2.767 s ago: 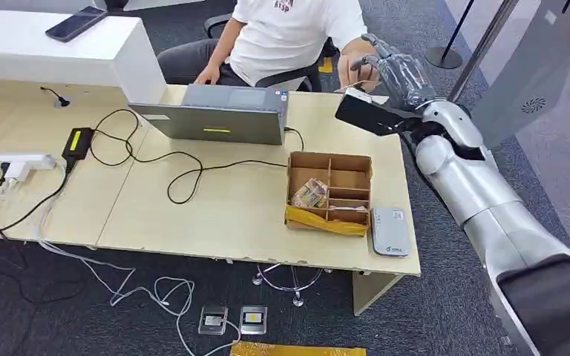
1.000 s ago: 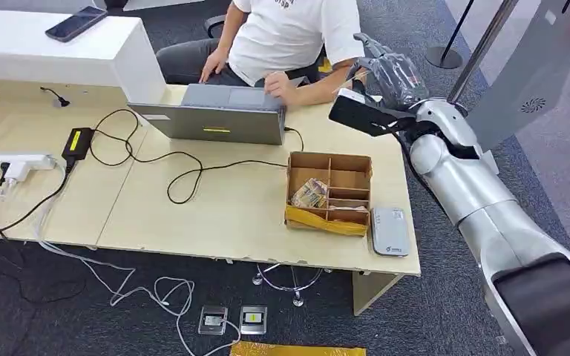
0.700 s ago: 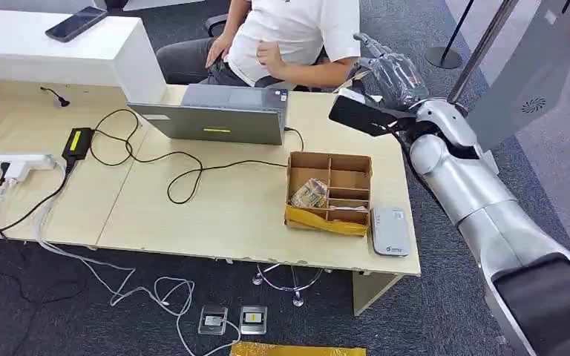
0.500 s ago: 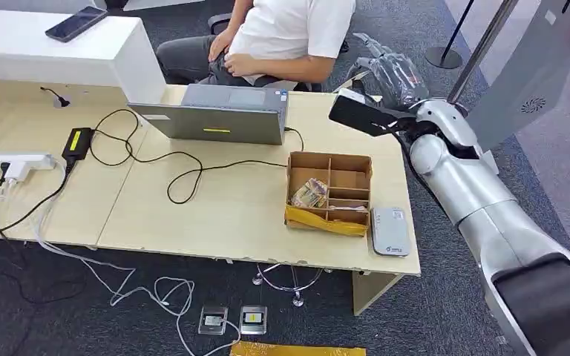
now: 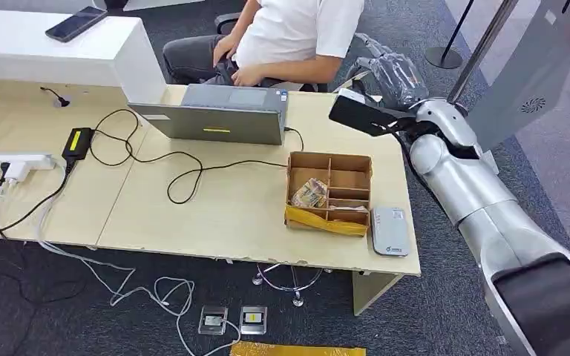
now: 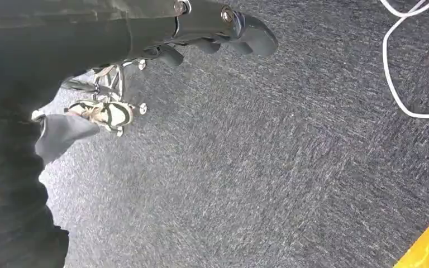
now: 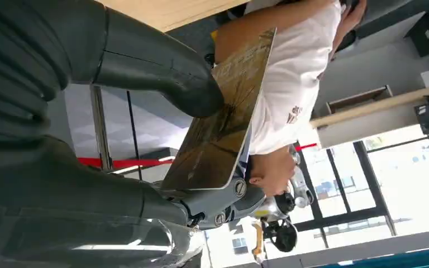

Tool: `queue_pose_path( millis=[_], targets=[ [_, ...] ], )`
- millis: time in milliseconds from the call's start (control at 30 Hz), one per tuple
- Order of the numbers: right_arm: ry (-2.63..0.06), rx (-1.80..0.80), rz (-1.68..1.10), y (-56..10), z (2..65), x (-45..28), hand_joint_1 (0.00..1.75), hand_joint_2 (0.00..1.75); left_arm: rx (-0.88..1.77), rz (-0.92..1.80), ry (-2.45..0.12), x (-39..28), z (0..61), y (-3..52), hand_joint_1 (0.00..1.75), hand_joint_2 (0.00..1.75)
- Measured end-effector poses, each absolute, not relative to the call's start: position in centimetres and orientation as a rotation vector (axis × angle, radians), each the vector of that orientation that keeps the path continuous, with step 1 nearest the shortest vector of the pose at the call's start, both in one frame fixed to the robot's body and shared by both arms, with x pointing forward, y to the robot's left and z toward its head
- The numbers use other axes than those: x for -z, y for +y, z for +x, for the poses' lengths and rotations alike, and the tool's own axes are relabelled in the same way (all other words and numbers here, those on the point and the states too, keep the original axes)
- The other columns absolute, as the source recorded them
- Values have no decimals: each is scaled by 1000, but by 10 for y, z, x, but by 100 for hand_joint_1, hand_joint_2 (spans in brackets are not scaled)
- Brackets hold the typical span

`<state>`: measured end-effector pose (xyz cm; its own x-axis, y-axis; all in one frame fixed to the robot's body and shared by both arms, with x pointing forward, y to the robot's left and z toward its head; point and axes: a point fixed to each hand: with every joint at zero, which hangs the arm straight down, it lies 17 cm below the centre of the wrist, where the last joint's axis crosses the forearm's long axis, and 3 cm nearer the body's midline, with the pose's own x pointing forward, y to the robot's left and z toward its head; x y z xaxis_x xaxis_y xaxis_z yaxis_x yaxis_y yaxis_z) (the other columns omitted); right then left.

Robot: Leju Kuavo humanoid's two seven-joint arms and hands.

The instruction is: Pass the card to the sensor for recognition and then transmit it.

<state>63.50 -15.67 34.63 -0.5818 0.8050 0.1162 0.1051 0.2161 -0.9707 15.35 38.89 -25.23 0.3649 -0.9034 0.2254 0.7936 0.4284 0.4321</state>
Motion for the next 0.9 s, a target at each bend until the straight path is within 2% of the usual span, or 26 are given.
queue_pose_path(
  millis=[900],
  targets=[
    [-1857,-1409,-842,-157,635,-346,175,175,1107,268,-465,252,153,389,0,175]
  ],
)
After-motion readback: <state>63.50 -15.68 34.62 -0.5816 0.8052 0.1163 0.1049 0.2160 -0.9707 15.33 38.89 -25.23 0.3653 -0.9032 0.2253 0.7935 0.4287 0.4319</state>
